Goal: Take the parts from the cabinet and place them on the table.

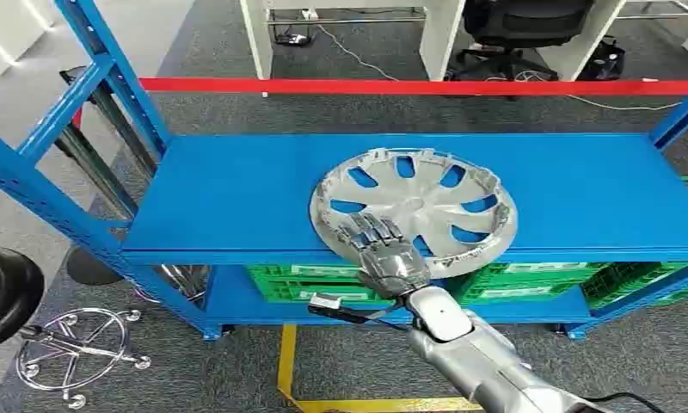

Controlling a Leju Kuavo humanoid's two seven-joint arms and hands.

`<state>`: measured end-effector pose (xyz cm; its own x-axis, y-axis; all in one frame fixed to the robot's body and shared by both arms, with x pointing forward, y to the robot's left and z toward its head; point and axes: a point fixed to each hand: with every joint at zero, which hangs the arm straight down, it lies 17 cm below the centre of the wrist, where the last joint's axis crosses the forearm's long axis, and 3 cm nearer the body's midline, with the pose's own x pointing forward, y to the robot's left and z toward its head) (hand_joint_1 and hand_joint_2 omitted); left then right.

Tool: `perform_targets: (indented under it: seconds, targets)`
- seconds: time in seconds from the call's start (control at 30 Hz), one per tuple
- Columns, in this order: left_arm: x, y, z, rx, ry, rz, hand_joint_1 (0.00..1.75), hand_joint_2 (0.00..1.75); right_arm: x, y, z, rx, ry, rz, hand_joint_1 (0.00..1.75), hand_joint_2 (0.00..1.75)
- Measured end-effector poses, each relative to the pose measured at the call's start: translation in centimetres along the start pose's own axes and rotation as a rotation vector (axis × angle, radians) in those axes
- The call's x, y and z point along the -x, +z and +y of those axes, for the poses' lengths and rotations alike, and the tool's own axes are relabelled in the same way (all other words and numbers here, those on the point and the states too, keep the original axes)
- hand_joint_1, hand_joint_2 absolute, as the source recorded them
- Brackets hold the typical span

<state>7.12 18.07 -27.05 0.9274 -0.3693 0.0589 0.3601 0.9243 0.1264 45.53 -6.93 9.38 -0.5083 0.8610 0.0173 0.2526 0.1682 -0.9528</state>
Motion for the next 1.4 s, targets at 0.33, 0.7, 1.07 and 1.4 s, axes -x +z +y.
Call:
perform_targets:
  seconds: [0.33, 0.7, 1.07, 1.4]
  targets:
    - [0.0, 0.0, 0.0, 0.002, 0.005, -0.001, 0.00, 0.00, 0.5, 1.0, 3.0, -0.138, 0.001, -0.005, 0.00, 1.75]
    - [0.0, 0.0, 0.0, 0.003, -0.005, -0.003, 0.00, 0.00, 2.7, 0.9, 3.4, -0.157, 0.033, 0.034, 0.00, 1.75]
    - [0.0, 0.0, 0.0, 0.003, -0.003, -0.003, 0.00, 0.00, 4.1, 1.1, 3.5, -0.161, 0.049, 0.047, 0.00, 1.75]
    - [-0.1, 0.0, 0.1, -0.004, 0.013, -0.006, 0.00, 0.00, 3.7, 1.0, 3.7, -0.194, 0.011, 0.051, 1.75, 1.75]
